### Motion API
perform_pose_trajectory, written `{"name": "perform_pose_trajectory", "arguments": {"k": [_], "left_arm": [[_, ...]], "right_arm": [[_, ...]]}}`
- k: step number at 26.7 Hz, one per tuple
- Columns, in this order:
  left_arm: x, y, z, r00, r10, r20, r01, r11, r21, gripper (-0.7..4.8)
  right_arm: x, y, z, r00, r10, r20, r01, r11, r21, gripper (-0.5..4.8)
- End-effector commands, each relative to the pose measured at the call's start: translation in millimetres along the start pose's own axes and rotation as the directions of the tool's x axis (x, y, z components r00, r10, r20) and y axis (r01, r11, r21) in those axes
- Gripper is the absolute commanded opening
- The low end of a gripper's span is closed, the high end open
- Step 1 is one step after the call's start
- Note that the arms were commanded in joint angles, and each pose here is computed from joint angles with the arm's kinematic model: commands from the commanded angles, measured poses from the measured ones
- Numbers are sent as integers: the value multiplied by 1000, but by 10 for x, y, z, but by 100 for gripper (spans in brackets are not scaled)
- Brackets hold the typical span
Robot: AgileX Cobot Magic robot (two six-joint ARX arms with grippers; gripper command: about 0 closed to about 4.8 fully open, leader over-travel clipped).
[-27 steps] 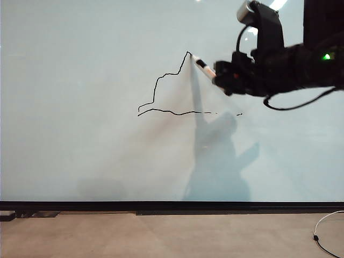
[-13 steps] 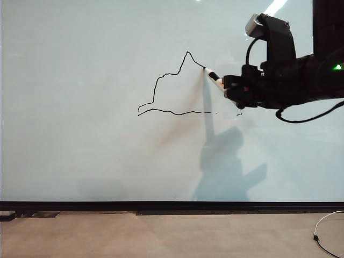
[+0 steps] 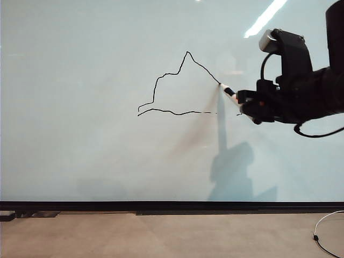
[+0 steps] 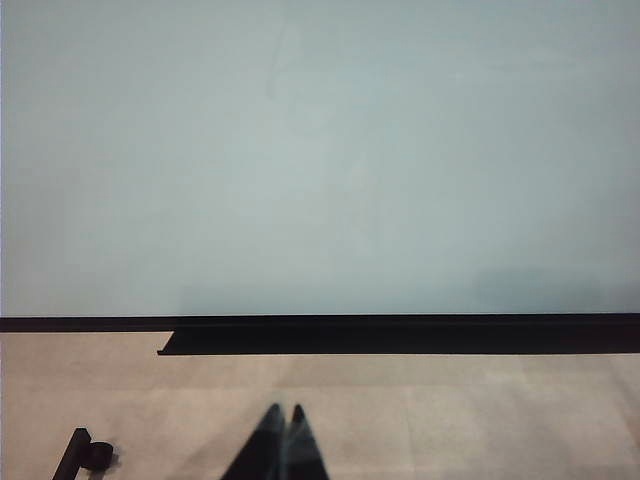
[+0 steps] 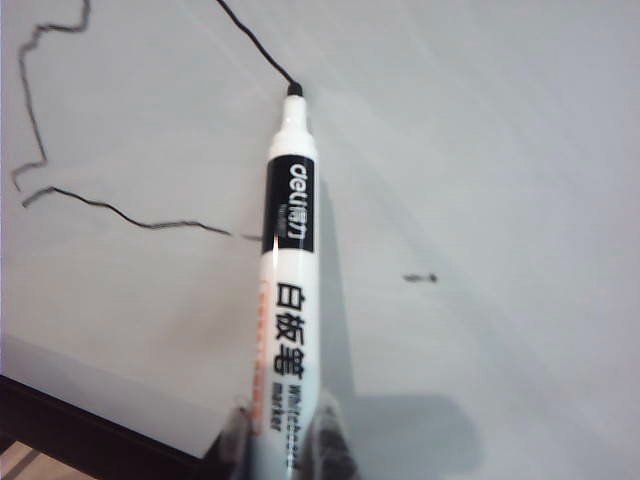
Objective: Pick up the pen on the shelf to the right of the whiteboard and draw a triangle.
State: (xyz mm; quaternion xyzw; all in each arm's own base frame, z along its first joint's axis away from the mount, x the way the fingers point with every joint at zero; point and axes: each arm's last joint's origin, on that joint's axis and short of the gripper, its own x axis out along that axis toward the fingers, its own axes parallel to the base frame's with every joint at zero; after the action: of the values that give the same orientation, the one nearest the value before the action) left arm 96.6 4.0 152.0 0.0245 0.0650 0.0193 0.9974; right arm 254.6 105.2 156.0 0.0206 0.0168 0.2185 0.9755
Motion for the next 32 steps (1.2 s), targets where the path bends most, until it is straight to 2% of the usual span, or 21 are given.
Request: {"name": "perform_pose_trajectory", "arguments": {"k": [1,32], "left_arm": [[-3,-1,18,1000,-4,11,4,1000,0,-5],[-3,-1,18,1000,-4,11,4,1000,0,-5]], "right_arm": [[-17,-24,3,1000,-25,8,25,1000,10,-4],[-179,-188,-220,989,-107,-104,110,994,21,-4]]}}
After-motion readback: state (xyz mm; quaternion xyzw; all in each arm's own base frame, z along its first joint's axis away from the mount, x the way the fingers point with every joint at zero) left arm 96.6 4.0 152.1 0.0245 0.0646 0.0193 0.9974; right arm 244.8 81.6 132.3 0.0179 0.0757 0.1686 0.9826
